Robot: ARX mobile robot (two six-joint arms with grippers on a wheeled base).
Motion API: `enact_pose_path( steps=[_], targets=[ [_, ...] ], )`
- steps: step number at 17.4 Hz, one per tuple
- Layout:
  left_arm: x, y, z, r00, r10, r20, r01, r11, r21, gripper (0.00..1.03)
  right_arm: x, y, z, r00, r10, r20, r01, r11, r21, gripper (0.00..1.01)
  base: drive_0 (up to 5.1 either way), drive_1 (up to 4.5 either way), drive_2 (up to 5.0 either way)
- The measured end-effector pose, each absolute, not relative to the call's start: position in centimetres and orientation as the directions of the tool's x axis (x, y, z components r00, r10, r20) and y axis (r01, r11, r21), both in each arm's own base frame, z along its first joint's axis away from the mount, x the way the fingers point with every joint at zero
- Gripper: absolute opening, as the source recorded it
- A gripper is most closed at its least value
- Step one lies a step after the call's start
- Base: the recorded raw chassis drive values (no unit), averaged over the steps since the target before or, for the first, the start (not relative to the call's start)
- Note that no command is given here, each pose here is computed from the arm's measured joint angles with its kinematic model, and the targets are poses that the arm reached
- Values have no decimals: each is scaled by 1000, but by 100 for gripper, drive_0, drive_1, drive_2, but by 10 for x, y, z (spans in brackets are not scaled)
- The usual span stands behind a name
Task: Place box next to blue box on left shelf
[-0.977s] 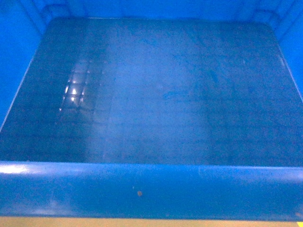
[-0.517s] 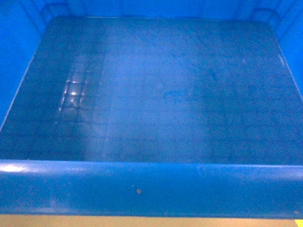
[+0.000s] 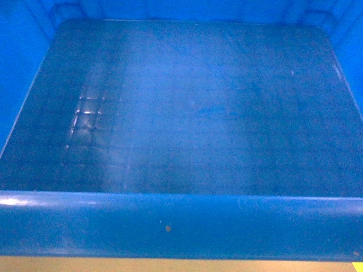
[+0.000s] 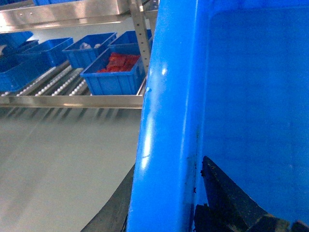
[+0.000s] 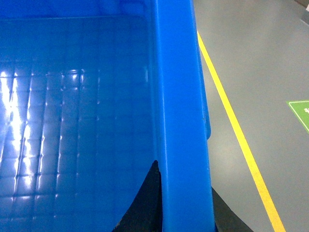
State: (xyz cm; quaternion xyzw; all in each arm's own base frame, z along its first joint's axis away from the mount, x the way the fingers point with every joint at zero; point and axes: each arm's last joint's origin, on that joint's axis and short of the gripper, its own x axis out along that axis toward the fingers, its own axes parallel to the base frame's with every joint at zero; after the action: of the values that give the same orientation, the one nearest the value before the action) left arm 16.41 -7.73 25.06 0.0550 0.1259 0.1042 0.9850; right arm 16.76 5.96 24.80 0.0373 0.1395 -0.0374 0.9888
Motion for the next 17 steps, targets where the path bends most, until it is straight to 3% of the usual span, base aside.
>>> enact_pose_path(
  steps=[17],
  targets=[
    [164,-77,251,946,220,-237,-192,972,136,33,168,60,248,958,-64,-280,85,994,62,9,-2,412,-416]
  ],
)
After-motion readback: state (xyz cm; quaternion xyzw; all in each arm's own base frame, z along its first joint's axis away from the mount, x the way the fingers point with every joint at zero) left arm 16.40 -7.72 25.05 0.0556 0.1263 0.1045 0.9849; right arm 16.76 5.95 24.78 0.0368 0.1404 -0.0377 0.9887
